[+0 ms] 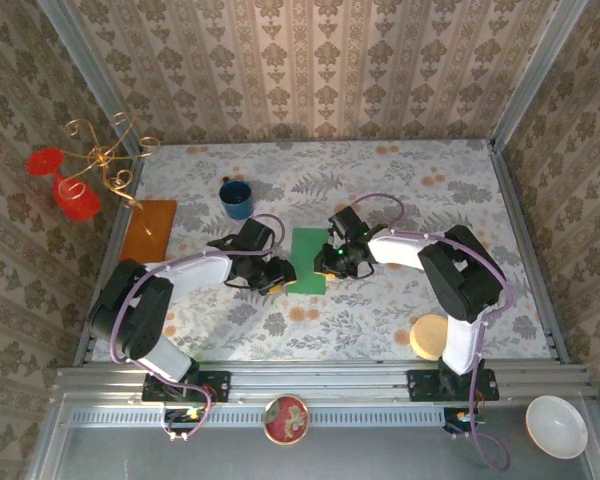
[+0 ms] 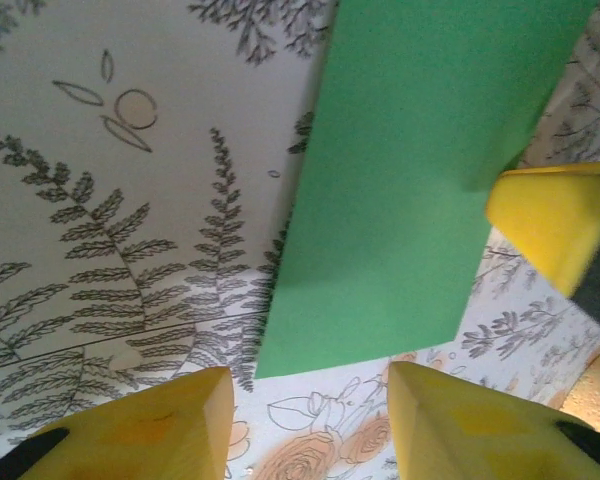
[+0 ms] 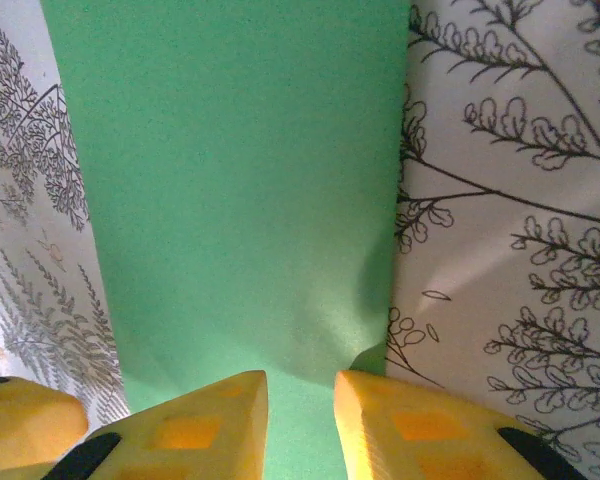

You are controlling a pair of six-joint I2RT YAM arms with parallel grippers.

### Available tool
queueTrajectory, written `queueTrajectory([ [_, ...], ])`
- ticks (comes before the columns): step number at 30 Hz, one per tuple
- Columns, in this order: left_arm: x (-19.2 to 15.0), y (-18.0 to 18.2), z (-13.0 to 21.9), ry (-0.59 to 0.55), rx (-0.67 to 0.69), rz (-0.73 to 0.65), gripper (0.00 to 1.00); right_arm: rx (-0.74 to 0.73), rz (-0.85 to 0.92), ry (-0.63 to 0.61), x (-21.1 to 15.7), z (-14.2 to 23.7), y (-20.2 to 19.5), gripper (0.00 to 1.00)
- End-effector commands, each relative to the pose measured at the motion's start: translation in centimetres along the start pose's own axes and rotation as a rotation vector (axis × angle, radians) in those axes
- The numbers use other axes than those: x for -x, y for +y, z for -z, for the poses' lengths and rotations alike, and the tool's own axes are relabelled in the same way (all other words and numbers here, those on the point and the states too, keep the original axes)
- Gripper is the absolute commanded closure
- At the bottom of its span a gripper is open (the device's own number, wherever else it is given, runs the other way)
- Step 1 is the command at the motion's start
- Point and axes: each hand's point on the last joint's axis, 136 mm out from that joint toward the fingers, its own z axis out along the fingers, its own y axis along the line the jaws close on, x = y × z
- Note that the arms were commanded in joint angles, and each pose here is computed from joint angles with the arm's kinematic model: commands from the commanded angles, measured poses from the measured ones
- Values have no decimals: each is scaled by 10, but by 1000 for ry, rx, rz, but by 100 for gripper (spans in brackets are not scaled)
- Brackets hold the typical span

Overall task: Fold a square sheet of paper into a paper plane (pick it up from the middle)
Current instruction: Rotate the square sheet of paper at the center of the table, then third fold the triangle at the center of the table.

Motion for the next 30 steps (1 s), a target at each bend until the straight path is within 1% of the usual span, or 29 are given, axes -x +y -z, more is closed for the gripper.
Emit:
queueTrajectory([
  [1, -6, 4, -5, 22, 3, 30, 57, -77, -51, 55, -13, -11, -24, 71],
  [7, -9, 0, -13, 52, -28, 47, 63, -92, -54, 58, -14, -12, -29, 71],
  [16, -10, 6, -20, 71, -3, 59, 64, -97, -57, 60, -15, -13, -32, 71],
  [24, -11, 8, -26, 92, 0, 60, 62, -97, -59, 59, -15, -13, -33, 71],
  [30, -6, -16, -25, 101, -121, 27, 63, -94, -57, 57, -15, -13, -33, 71],
])
